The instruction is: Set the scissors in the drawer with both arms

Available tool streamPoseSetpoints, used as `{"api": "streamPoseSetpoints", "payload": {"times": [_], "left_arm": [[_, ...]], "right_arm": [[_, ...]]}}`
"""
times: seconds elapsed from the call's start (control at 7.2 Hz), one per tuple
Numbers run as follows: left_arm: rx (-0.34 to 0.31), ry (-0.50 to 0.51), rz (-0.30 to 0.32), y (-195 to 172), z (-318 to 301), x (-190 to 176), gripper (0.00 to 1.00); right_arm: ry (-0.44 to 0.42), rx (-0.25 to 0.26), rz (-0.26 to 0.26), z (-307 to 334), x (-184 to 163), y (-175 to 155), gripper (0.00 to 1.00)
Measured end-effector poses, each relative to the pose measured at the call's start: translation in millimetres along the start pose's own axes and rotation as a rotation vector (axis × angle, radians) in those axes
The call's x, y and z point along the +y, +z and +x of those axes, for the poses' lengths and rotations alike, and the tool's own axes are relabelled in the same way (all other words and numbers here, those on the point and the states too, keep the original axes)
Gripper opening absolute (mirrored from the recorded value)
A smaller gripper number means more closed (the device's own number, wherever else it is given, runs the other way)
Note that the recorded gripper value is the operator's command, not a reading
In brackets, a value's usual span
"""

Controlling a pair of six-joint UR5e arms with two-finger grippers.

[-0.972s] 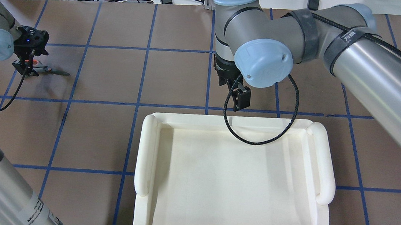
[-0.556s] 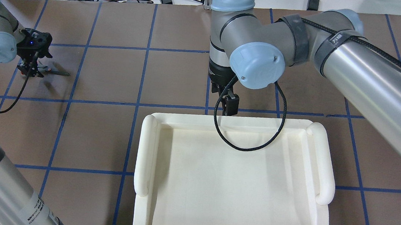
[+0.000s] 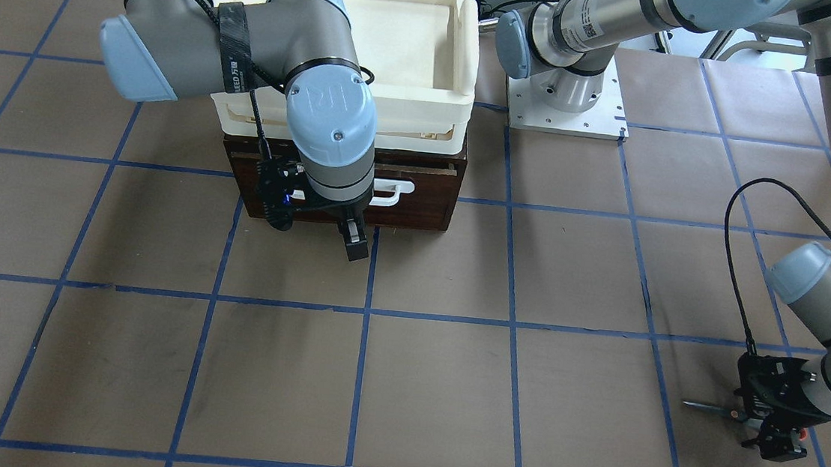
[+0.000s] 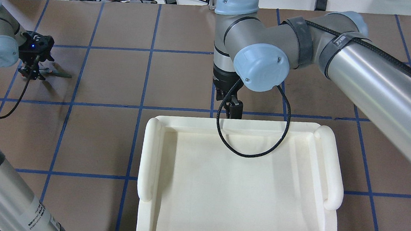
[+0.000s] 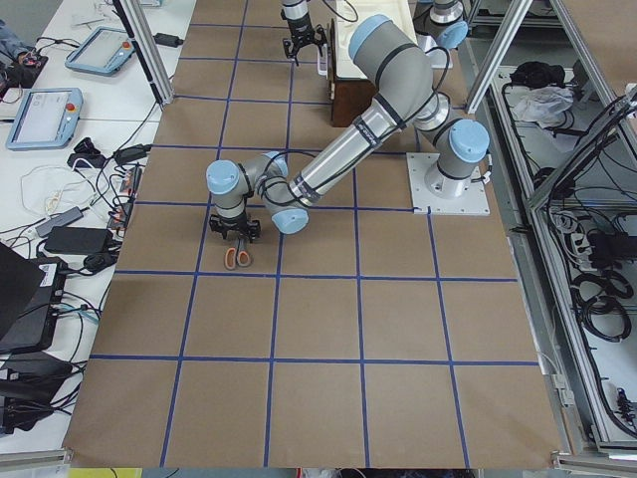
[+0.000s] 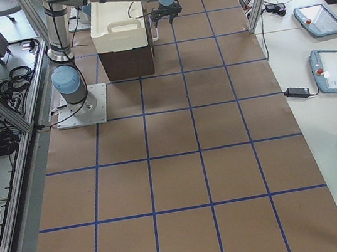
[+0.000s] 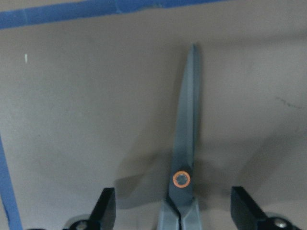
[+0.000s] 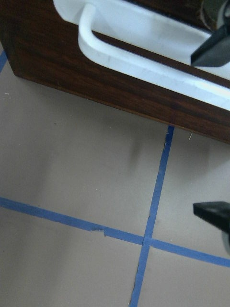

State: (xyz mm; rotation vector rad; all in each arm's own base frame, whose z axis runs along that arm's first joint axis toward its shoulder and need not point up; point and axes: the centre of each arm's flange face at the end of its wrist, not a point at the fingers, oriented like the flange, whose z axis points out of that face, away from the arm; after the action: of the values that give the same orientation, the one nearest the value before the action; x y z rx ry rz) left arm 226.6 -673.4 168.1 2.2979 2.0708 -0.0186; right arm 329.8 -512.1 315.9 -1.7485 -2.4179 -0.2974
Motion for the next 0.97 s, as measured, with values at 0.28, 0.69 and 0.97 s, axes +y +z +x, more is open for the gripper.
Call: {"api": "streamPoseSetpoints", "payload": {"times": [0.28,0.69,0.97], "left_arm": [[-0.005,0.001,-0.008,0,1,0,0.57],[-0.008,0.002,-0.013,-1,2,1,0.17],[-0.008,0.001,-0.014,-2,2,1,0.07]], "right_arm": [[0.010,0.032,0.003,2,-1,4,1.00],[0.013,0.050,0.000,-1,-1,11,1.00],[0.013,0.060,0.004,-4,-2,16,1.00]]}}
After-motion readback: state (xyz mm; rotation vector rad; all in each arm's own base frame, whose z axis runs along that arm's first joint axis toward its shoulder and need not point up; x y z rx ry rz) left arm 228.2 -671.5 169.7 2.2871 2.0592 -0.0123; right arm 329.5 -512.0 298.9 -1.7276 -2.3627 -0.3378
